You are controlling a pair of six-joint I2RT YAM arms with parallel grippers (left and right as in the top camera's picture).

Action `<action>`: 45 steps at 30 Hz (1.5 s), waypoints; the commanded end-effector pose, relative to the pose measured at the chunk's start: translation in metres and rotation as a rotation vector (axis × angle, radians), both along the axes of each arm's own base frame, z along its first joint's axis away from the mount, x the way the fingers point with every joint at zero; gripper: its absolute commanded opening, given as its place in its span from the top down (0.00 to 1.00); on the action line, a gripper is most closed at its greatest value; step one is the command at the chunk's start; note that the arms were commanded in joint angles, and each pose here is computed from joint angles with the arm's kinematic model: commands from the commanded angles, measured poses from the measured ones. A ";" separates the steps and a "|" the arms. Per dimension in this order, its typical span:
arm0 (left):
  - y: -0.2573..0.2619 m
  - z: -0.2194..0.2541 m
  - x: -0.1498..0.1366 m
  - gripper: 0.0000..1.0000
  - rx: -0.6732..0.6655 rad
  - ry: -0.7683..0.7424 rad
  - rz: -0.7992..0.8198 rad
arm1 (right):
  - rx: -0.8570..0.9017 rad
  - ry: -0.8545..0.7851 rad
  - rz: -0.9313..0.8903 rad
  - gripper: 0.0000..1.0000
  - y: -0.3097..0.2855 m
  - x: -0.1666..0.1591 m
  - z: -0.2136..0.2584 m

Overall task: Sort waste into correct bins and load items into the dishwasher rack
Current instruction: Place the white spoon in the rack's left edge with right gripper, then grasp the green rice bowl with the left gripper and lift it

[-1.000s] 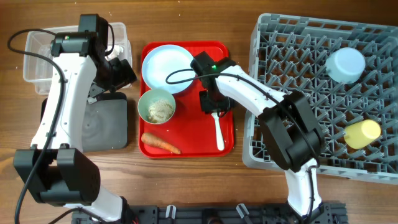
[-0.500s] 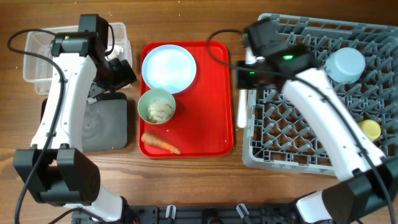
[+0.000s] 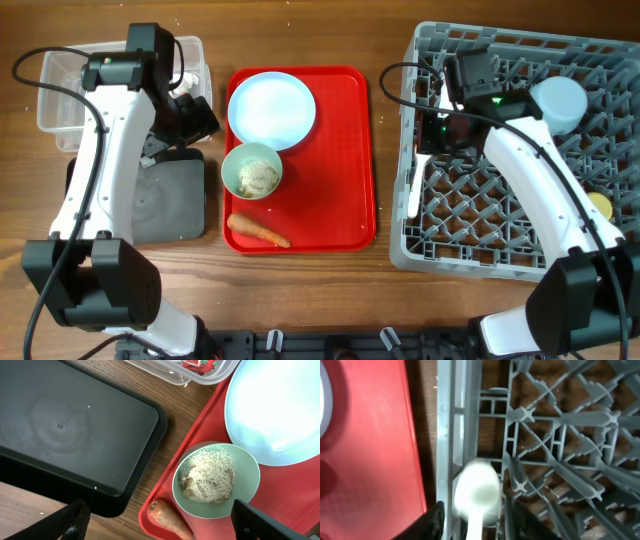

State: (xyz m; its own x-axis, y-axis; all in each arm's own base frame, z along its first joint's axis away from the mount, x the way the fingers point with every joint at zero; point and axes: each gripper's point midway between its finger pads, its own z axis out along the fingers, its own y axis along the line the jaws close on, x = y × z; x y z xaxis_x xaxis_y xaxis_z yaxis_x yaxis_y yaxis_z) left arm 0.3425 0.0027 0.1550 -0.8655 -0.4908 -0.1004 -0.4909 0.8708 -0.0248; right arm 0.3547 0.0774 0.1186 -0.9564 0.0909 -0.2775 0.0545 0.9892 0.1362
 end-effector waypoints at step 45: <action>-0.177 -0.140 -0.001 0.67 0.049 0.153 -0.452 | -0.087 -0.226 0.117 0.17 -0.014 -0.013 0.076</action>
State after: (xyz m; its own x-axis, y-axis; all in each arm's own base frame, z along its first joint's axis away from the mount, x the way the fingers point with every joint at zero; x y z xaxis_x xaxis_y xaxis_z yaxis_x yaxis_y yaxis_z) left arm 0.3447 -0.1766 0.0220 -0.9981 -0.0583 0.0209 -0.0573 0.9973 0.0463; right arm 0.3396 0.0650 0.1929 -0.8731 -0.0621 -0.4836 -0.1005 0.9935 0.0538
